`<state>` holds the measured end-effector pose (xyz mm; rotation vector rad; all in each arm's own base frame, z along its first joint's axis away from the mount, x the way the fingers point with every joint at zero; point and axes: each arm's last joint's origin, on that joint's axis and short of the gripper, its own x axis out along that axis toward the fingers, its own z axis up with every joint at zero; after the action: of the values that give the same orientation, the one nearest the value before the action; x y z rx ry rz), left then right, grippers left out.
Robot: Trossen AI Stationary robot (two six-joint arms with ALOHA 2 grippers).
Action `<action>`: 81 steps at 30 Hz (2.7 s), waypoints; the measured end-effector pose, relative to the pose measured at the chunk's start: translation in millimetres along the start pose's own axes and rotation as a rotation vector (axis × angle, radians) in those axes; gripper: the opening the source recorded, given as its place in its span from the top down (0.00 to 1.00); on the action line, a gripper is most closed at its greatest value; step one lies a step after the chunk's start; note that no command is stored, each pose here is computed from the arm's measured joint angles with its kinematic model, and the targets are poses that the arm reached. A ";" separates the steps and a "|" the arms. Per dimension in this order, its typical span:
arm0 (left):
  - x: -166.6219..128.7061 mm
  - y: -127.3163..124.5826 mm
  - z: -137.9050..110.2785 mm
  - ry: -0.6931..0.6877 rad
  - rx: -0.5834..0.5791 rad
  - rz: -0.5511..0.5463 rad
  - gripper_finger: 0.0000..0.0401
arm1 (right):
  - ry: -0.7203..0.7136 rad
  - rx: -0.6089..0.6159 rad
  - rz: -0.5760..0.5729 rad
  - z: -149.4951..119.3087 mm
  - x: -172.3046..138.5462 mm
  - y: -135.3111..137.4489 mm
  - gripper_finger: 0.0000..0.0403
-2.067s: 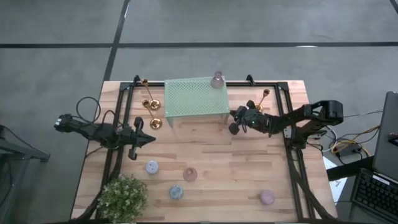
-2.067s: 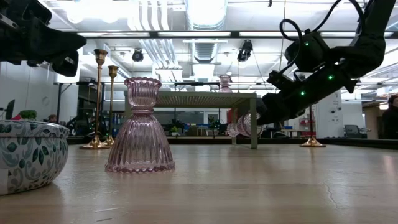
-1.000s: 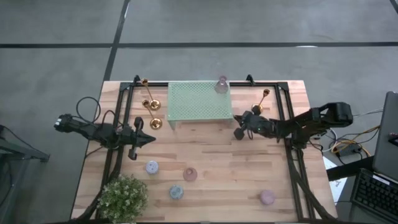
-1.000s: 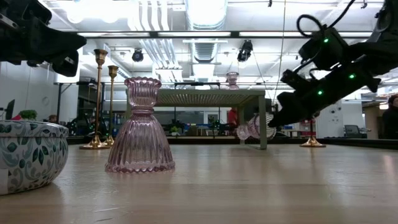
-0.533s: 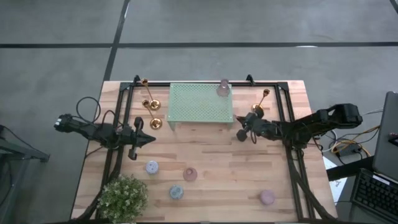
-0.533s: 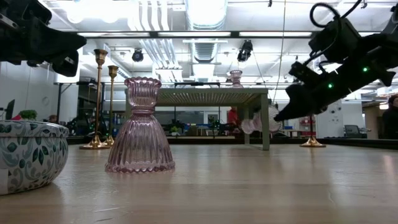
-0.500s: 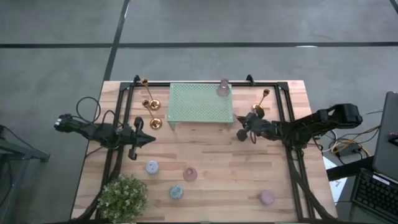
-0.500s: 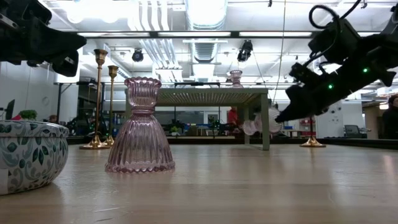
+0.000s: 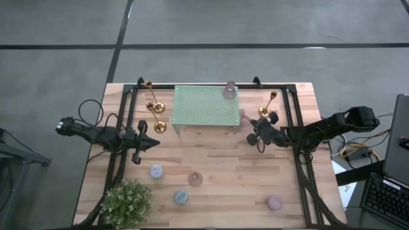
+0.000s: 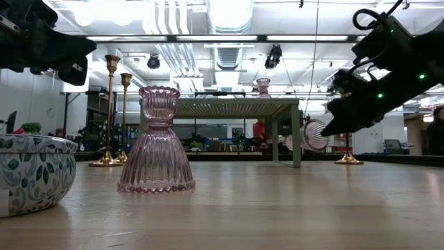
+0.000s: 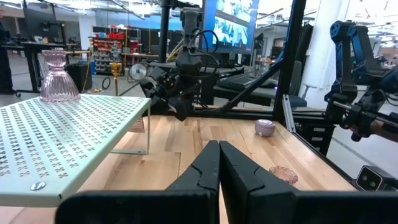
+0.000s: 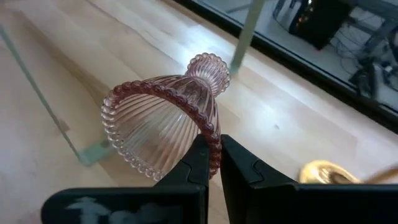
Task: Pick & Place candle stick holders
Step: Put the top glass candle holder on the shelf aligned with the other glass candle holder
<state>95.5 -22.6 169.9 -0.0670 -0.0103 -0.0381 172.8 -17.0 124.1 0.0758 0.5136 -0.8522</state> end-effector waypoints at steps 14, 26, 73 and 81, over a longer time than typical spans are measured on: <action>0.0 0.0 0.0 0.000 0.000 0.001 0.98 | 0.123 -0.008 0.136 1.8 -45.2 18.9 0.97; 0.0 0.0 0.0 0.000 0.000 0.000 0.98 | 0.141 -0.035 0.358 11.8 -80.3 43.1 0.97; 0.1 -0.1 1.8 -0.024 -0.163 -0.001 0.98 | 0.141 0.078 0.390 30.1 -74.7 63.3 0.97; 0.0 -0.2 4.7 -0.052 -0.172 -0.005 0.98 | 0.123 0.066 0.329 25.6 -70.4 65.4 0.97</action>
<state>95.5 -22.5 174.5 -0.2397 -0.0597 -0.0421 192.9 68.8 170.0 0.2672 0.5695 -0.5438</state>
